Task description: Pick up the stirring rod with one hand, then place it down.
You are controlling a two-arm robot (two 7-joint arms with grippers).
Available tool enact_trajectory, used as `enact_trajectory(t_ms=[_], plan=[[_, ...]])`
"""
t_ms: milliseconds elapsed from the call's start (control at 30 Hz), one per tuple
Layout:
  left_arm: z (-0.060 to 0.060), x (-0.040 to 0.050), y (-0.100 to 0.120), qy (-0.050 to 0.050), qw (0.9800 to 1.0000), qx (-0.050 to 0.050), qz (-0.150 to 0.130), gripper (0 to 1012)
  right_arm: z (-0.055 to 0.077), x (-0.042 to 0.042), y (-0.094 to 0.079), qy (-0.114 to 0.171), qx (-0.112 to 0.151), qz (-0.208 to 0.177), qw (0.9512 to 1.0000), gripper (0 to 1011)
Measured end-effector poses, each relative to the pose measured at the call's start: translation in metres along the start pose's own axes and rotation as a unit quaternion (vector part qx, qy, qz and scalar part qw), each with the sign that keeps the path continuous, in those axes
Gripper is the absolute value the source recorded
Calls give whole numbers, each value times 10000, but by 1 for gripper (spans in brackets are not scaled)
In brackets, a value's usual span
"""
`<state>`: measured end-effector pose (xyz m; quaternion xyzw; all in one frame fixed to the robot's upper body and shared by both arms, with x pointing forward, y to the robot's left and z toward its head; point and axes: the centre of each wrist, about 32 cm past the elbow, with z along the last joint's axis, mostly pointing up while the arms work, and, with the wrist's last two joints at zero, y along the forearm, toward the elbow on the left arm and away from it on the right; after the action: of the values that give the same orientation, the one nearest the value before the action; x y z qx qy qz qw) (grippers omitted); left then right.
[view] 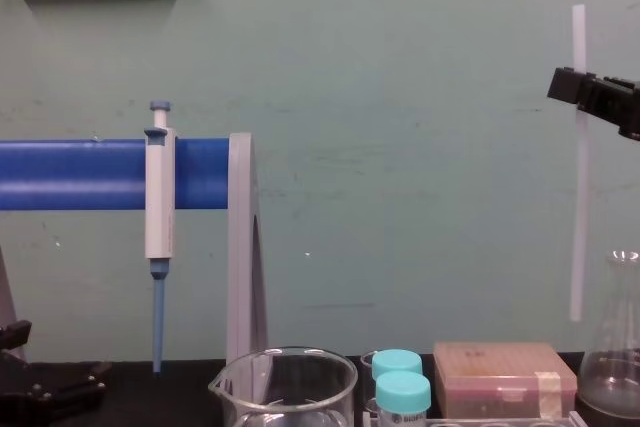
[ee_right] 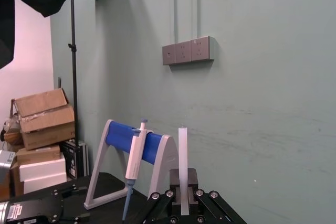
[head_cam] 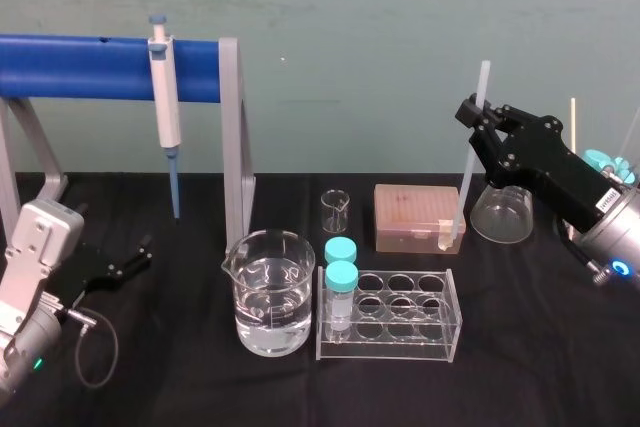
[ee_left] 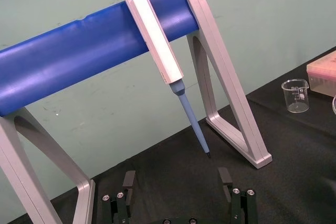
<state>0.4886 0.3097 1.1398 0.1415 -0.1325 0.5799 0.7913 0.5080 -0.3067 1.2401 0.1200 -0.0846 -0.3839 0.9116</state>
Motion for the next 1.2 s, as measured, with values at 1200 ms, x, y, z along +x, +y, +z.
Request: enact_trajectory(t_ms=[1200], plan=[[0,0,0,0,10000,0,-1,1000,-448,-18,-85,165,-8,428,9989,72]])
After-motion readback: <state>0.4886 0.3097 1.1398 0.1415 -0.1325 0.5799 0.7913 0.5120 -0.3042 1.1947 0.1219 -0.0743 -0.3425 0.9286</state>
